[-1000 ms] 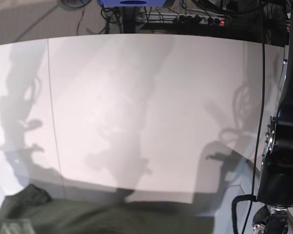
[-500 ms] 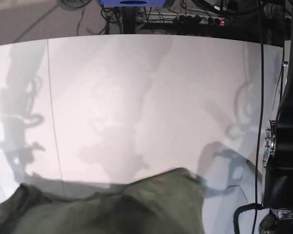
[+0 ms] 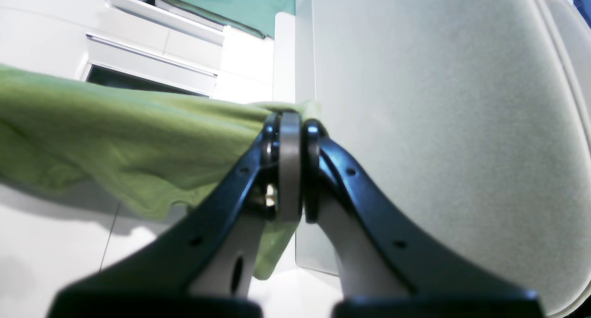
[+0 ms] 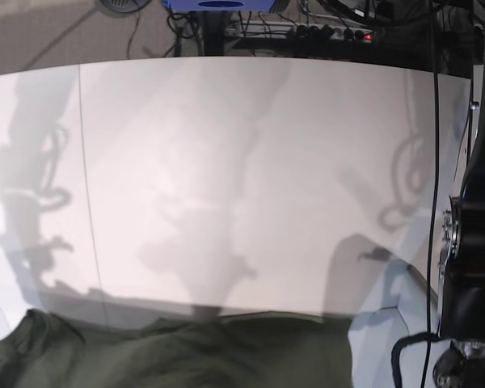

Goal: Layout the t-shirt on the table in an organized manner, then fold the t-shirt properly
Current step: 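Swing the held shirt up and lay it back across the table, then lower the shirt flat with both grippers and pull it taut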

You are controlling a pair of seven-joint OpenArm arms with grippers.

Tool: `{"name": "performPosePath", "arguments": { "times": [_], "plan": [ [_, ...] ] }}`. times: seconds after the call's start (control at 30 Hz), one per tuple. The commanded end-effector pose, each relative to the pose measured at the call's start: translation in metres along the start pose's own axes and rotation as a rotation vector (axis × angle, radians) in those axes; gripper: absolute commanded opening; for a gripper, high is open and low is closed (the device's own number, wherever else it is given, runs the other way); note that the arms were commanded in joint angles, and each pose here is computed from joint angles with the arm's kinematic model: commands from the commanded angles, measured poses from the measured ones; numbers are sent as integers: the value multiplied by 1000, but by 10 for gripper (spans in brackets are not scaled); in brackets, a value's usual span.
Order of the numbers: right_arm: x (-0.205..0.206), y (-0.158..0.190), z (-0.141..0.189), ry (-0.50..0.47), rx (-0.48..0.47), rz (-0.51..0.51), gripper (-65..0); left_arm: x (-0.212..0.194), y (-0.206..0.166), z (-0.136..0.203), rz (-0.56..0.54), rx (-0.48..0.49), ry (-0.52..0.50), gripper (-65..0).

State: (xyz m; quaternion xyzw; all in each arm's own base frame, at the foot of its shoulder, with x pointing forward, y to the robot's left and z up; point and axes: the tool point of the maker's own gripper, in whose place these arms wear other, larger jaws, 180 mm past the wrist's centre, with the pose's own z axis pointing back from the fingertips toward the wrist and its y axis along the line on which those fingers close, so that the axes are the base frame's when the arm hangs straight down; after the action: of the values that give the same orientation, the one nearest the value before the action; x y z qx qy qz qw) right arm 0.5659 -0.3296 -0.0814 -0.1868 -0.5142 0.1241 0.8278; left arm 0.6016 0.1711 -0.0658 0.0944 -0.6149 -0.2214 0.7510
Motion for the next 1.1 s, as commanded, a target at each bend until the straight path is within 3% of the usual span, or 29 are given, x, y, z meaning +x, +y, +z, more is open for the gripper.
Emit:
{"name": "performPosePath", "arguments": {
  "times": [0.0, 0.13, 0.33, 0.5, 0.57, 0.73, 1.07],
  "plan": [
    [28, -19, 11, -78, -43, -14, -650, 33, 18, 7, -4, 40, -74, -650],
    [48, -15, 10, -191, -32, -15, -650, 46, 21, 6, 0, 43, -117, -650],
    [97, -36, 27, -314, -50, -43, -650, 80, 36, 3, 38, 54, -159, -650],
    [108, -46, 35, -333, -65, -43, -650, 97, 37, 12, 17, 62, -204, -650],
    [96, -44, 33, -292, -67, -34, -650, 101, 33, 16, 5, 60, -221, -650],
    [35, -15, 24, -145, -68, 32, -650, 51, 8, 22, -40, 34, -157, -650],
    [-65, 40, 59, 97, -97, 196, -650, -54, -30, 72, -64, -6, 15, -650]
  ]
}}
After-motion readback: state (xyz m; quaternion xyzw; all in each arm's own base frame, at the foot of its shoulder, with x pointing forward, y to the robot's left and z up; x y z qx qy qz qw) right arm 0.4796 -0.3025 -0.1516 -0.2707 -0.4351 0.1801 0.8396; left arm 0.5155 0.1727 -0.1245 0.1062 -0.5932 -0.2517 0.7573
